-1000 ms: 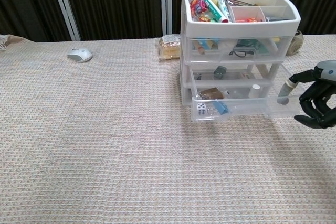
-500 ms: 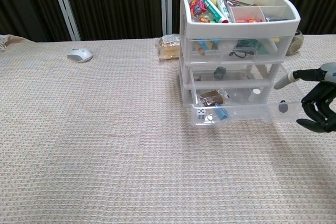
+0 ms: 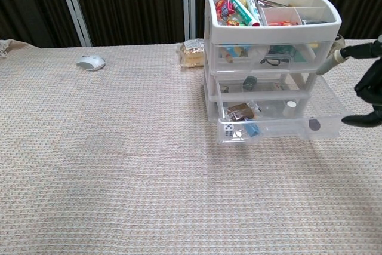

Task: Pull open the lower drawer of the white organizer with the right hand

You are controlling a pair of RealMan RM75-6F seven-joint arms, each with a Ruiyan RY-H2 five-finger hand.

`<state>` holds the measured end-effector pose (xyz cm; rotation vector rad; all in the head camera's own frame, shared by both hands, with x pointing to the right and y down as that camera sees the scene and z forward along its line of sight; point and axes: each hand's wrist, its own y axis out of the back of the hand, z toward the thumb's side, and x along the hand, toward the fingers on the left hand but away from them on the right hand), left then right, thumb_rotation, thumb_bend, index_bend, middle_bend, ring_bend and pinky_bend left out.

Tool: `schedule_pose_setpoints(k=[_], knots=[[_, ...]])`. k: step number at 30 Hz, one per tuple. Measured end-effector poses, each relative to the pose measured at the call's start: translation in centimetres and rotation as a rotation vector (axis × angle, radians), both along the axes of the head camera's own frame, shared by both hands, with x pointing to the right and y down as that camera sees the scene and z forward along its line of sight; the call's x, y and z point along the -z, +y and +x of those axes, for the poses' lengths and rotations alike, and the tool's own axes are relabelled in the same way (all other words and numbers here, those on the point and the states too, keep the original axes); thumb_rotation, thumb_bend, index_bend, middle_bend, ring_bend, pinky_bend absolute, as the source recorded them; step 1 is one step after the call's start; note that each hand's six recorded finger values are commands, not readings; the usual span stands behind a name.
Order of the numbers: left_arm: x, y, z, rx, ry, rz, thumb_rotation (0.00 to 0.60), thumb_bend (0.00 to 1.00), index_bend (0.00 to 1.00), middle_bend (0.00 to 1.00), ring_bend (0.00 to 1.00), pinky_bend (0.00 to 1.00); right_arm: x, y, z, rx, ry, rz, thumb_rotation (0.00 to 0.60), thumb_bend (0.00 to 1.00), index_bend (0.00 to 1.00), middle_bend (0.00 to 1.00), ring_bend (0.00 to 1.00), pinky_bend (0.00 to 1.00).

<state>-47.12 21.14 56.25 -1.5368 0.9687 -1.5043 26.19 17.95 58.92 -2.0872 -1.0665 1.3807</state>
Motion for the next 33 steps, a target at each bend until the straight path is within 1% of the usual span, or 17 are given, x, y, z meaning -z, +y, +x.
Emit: schedule_pose_setpoints(k=[5, 10, 13, 17, 20, 23, 27, 33], knots=[[0.0, 0.0, 0.0, 0.000, -0.001, 0.001, 0.600, 0.32, 0.00, 0.00, 0.00, 0.00, 0.8, -1.5, -0.5, 0.014, 0.010, 0.040, 0.600, 0.12, 0.42, 0.95, 0.95, 0.56], [0.0, 0.0, 0.0, 0.000, 0.000, 0.001, 0.600, 0.32, 0.00, 0.00, 0.00, 0.00, 0.7, -2.8, -1.1, 0.024, 0.025, 0.053, 0.600, 0.11, 0.46, 0.99, 0.98, 0.56], [0.0, 0.0, 0.0, 0.000, 0.001, 0.001, 0.600, 0.32, 0.00, 0.00, 0.00, 0.00, 0.1, -3.9, -1.6, 0.024, 0.035, 0.048, 0.600, 0.11, 0.48, 1.00, 1.00, 0.57], [0.0, 0.0, 0.0, 0.000, 0.003, -0.001, 0.600, 0.32, 0.00, 0.00, 0.00, 0.00, -1.1, -5.5, -2.7, 0.022, 0.057, 0.029, 0.600, 0.11, 0.48, 1.00, 1.00, 0.57], [0.0, 0.0, 0.0, -0.001, 0.005, -0.001, 0.600, 0.32, 0.00, 0.00, 0.00, 0.00, -2.1, -6.4, -3.5, 0.028, 0.075, 0.021, 0.600, 0.11, 0.47, 1.00, 1.00, 0.57], [0.0, 0.0, 0.0, -0.001, 0.007, -0.001, 0.600, 0.32, 0.00, 0.00, 0.00, 0.00, -3.0, -6.7, -3.8, 0.024, 0.089, -0.001, 0.600, 0.11, 0.46, 1.00, 1.00, 0.57], [0.0, -0.1, 0.0, -0.002, 0.008, -0.002, 0.600, 0.32, 0.00, 0.00, 0.00, 0.00, -4.1, -6.9, -4.0, 0.015, 0.104, -0.037, 0.600, 0.11, 0.48, 1.00, 1.00, 0.57], [0.0, 0.0, 0.0, -0.002, 0.008, -0.002, 0.600, 0.32, 0.00, 0.00, 0.00, 0.00, -4.8, -6.5, -4.5, 0.023, 0.104, -0.047, 0.600, 0.15, 0.52, 1.00, 1.00, 0.57]])
